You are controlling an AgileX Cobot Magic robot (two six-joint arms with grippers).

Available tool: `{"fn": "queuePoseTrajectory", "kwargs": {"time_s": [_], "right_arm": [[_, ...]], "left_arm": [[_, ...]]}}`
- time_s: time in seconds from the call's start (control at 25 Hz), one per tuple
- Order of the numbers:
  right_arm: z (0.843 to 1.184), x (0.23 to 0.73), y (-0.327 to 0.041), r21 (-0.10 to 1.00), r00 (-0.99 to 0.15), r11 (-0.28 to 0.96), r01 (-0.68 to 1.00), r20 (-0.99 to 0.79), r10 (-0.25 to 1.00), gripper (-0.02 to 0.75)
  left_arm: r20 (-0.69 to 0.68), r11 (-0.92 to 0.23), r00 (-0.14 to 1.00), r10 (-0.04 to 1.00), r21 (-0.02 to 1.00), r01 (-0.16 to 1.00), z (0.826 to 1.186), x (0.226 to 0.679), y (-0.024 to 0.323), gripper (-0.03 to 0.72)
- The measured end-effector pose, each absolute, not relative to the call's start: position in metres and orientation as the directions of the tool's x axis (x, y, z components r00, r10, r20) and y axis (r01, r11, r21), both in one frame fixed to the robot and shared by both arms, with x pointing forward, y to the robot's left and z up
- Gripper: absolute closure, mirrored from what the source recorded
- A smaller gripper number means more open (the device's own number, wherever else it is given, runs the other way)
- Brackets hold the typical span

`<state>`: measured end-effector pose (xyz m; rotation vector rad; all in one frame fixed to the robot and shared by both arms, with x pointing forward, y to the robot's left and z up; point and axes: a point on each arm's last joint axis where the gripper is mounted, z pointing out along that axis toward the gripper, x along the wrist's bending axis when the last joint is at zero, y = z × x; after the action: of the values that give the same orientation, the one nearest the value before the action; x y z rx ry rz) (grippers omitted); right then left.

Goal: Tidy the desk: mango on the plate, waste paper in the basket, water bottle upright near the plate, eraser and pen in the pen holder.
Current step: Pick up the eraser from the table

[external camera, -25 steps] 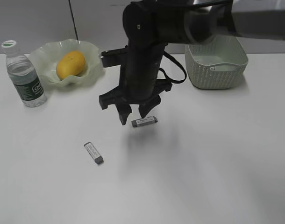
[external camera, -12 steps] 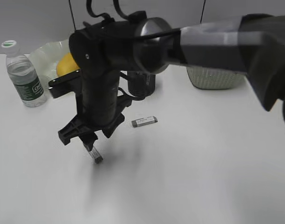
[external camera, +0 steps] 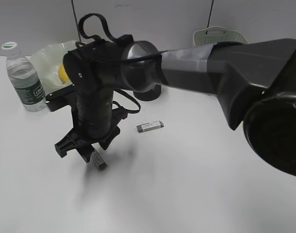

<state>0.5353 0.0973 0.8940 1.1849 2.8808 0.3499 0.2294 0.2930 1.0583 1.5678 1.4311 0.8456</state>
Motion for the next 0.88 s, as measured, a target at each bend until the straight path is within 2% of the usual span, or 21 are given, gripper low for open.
{"fn": "queuePoseTrajectory", "kwargs": {"time_s": [0.6,0.72,0.88], "right_arm": [[0.871,0.536,0.098,0.173,-0.702,0.685,0.708,0.075,0.708,0.359],[0.87,0.537,0.1,0.175,-0.698,0.679,0.713,0.076,0.713,0.416],[0.87,0.538,0.1,0.176,-0.696,0.678,0.714,0.073,0.714,0.55]], "left_arm": [[-0.053,-0.006,0.124,0.991,0.902,0.432,1.058,0.229,0.293,0.244],[-0.053,-0.006,0.124,0.991,0.902,0.432,1.058,0.229,0.293,0.244],[-0.053,-0.006,0.124,0.991,0.902,0.432,1.058,0.229,0.293,0.244]]}}
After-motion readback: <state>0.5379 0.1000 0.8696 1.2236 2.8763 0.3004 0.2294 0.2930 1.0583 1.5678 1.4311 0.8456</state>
